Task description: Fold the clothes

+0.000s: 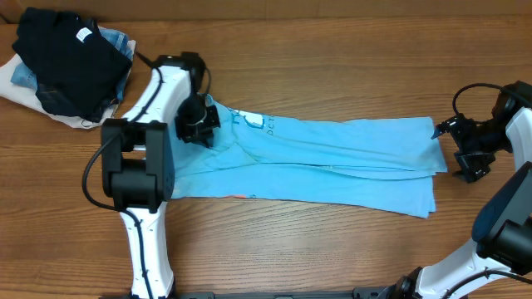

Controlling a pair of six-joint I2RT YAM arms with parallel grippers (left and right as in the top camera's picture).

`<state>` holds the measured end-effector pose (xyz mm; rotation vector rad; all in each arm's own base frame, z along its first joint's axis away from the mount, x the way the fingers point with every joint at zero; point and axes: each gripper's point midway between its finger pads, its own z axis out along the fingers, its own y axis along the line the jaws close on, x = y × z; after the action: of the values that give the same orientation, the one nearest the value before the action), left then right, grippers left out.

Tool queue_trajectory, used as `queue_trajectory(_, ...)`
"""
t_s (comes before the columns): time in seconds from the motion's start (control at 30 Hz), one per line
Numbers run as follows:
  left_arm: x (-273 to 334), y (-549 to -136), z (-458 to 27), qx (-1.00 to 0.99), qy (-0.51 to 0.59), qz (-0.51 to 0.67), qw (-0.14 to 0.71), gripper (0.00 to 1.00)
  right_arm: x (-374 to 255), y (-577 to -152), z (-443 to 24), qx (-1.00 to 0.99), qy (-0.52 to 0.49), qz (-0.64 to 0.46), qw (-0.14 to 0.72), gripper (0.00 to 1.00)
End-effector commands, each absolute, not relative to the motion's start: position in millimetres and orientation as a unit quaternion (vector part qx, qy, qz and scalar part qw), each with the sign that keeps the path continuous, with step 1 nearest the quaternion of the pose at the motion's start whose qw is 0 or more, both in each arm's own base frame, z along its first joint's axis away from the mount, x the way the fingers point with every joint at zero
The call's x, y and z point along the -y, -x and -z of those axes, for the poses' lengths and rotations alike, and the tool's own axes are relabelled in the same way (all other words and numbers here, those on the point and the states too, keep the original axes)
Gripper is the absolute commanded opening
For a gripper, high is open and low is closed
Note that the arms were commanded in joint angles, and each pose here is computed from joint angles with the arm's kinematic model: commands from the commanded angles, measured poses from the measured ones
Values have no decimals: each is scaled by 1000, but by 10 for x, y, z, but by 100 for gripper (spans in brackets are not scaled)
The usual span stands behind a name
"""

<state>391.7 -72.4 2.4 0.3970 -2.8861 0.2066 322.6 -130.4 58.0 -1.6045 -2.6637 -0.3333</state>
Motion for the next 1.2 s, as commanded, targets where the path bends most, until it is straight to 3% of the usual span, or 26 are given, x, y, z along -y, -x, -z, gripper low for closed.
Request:
queue_trajectory(0.0, 453, -3896, 181, 981, -148, -52, 114, 12, 1329, -3294, -750, 863, 494, 104, -20, 100)
queue_trajectory(0.23, 124, -3850, 364, 974, -190, -56, 111, 16, 1255, -3326, -765, 879, 459, 123, -23, 100)
queue_trajectory(0.6, -619, -3733, 360, 942, -310, -45, 119, 11, 1123, -3424, -772, 908, 393, 140, -37, 100)
queue_trajectory(0.77, -786, -3684, 346, 935, -327, -54, 122, 17, 1102, -3438, -766, 909, 390, 142, -39, 100)
queue_trajectory(0.97, -825, -3715, 228, 935, -329, -55, 122, 22, 896, -3470, -696, 920, 358, 156, -35, 100)
queue_trajectory(1.17, -845, -3824, -161, 937, -328, -57, 104, 19, 640, -3550, -618, 937, 306, 163, -41, 100)
